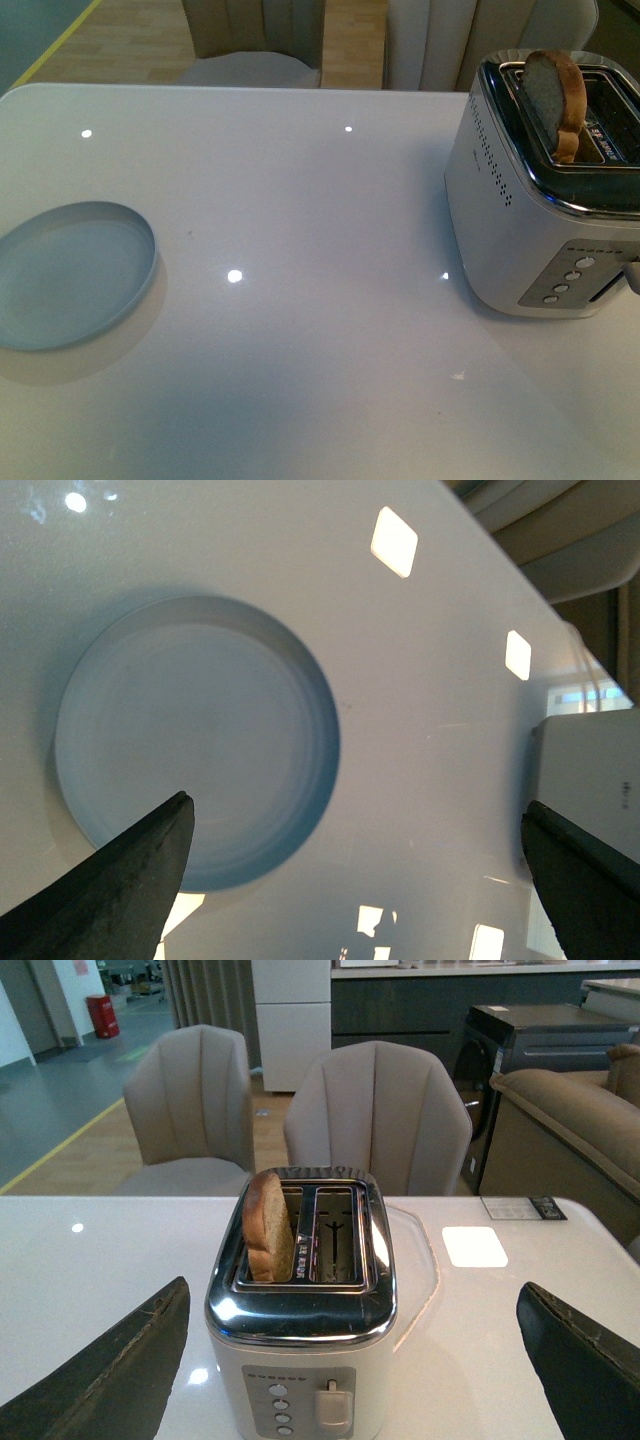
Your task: Left arm holds plate, right arm toasts bread
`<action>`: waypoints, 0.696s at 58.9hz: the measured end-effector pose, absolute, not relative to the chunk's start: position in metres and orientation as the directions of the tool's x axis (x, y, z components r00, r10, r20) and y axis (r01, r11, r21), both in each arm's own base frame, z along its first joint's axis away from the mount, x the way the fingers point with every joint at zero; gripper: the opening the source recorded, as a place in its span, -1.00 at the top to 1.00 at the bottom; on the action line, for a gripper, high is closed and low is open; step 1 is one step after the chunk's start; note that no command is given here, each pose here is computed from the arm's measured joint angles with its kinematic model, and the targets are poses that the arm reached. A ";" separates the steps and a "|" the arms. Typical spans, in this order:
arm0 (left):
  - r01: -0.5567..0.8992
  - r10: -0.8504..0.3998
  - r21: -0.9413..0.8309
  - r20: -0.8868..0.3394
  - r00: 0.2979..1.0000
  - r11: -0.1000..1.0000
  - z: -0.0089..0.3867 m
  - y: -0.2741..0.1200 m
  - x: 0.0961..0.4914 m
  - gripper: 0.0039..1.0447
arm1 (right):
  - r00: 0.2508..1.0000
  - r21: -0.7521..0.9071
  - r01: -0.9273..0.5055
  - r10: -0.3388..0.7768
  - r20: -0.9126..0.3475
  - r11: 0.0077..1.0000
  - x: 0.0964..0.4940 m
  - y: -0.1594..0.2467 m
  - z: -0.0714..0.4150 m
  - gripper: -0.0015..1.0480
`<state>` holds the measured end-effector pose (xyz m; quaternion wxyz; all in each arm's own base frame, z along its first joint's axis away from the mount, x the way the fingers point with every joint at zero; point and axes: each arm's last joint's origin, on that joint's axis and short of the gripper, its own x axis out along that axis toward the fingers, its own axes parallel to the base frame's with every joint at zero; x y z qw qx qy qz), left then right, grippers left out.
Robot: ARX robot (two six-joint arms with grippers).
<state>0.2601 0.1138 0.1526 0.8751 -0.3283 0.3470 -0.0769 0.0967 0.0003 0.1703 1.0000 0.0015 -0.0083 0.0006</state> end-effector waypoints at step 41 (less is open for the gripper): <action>-0.007 0.006 -0.019 -0.015 1.000 1.000 0.163 0.017 0.155 0.95 | 1.000 0.003 -0.001 0.001 0.017 1.000 0.097 0.000 0.170 -0.83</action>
